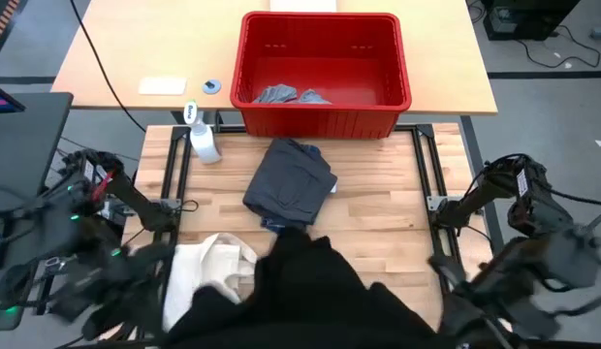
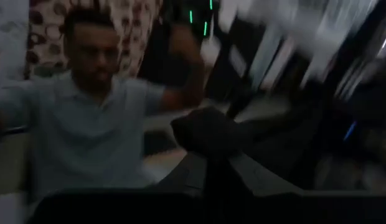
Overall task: Fold Laundry from Bin
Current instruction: Fold the black shirt
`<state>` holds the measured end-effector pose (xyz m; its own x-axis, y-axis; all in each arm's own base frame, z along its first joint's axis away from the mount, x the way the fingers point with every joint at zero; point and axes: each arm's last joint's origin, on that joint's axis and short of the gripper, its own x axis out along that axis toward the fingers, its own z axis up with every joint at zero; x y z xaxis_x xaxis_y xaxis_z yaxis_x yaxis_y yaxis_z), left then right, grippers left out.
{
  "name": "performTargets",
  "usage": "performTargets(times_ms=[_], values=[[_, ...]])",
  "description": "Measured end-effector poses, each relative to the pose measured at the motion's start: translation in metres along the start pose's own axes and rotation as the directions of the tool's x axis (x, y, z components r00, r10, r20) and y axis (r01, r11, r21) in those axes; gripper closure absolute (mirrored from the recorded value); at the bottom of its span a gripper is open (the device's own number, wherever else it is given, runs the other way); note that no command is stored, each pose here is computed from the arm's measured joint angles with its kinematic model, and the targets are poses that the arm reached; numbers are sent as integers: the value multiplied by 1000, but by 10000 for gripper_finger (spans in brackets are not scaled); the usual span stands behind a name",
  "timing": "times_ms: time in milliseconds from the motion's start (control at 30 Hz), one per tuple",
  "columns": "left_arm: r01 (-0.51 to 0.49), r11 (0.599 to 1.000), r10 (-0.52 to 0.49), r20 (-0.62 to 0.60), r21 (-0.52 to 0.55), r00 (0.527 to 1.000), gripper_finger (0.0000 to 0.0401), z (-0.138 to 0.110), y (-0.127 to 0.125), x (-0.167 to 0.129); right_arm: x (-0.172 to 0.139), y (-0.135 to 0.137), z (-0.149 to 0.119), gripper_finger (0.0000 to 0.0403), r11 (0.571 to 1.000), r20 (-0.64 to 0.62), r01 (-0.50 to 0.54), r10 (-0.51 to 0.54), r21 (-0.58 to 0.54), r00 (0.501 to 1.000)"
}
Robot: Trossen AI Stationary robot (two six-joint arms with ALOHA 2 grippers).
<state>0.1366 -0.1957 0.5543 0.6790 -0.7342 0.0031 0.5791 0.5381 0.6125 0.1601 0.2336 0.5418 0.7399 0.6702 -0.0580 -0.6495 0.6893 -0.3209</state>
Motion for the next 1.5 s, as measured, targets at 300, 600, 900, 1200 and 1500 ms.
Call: performTargets(times_ms=[300,600,900,1200,1500], values=[[-489,778,310,436,394,845,394,56,16,-25,-20,10,52,357,798,450,348,-109,-492,886],[-885,349,661,589,308,465,394,72,53,-67,-61,-13,83,360,492,645,820,-531,-293,549],[-830,454,588,591,323,552,394,73,44,-57,-68,-12,85,360,524,607,825,-590,-213,532],[-763,476,795,157,436,586,394,57,45,-41,-58,-5,76,364,595,376,764,-667,-251,643],[-811,351,930,-77,468,358,394,22,86,-42,-23,-53,27,351,390,-124,845,-920,-365,371]])
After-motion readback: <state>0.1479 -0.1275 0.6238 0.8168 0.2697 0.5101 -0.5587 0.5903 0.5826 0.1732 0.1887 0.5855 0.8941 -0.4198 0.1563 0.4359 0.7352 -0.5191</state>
